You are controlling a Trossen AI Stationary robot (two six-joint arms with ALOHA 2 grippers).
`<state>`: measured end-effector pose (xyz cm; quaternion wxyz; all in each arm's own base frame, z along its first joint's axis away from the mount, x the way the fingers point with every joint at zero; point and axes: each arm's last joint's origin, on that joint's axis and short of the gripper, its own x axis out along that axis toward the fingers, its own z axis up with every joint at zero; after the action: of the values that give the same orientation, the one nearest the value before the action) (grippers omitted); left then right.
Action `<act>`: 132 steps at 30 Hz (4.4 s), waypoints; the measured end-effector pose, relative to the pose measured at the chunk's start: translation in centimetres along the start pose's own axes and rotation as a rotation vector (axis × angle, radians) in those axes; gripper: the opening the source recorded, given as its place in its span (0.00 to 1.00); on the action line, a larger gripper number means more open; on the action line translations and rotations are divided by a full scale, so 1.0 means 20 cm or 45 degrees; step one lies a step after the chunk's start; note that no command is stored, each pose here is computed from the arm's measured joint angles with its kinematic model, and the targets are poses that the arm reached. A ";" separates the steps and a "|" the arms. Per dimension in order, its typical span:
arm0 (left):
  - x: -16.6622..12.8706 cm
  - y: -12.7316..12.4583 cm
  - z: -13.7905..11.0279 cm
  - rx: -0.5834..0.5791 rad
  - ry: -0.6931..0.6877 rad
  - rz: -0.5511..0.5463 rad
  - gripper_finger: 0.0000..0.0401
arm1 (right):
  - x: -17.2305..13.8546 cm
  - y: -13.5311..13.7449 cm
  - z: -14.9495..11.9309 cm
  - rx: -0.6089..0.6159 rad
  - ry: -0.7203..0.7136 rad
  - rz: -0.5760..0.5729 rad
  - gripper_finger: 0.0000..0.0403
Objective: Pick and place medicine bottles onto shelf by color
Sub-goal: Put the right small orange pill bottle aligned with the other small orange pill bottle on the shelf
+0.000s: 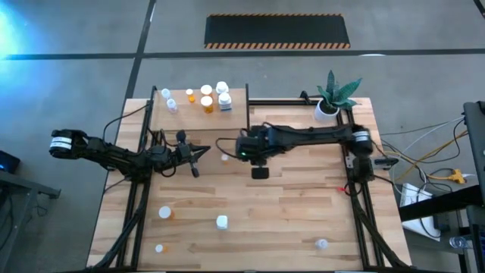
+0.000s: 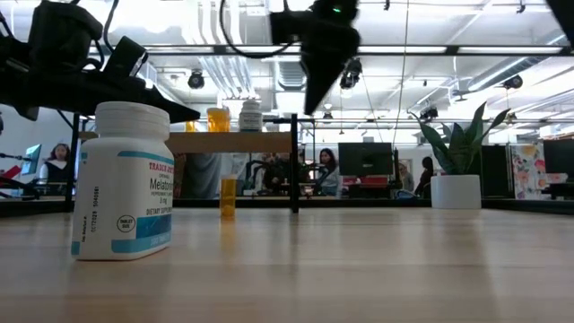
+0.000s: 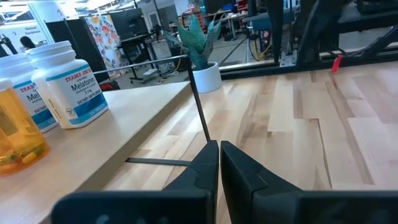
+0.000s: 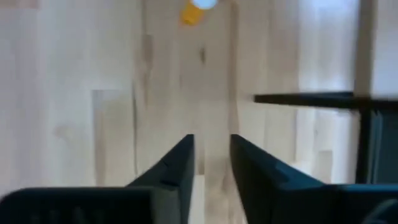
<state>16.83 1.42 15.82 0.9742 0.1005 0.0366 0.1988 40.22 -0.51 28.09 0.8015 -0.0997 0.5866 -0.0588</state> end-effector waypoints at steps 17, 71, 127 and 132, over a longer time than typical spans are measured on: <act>0.02 0.00 0.04 -0.010 -0.021 -0.015 0.00 | 0.18 -0.04 -0.49 0.460 -0.419 -0.064 0.03; 0.62 -0.14 0.20 -0.343 1.227 0.055 0.58 | 0.30 -0.13 -1.01 0.151 -1.261 -0.215 0.32; 0.37 0.82 0.77 -0.553 1.299 0.583 0.26 | 0.30 -0.13 -1.01 0.151 -1.260 -0.214 0.28; 0.38 0.86 0.73 -0.579 1.302 0.616 0.26 | 0.31 -0.13 -1.01 0.151 -1.260 -0.214 0.28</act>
<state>18.81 17.27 33.42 0.7575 -0.2129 0.4324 0.4404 22.93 -6.18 17.13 0.9803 -0.1169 0.1222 -0.1020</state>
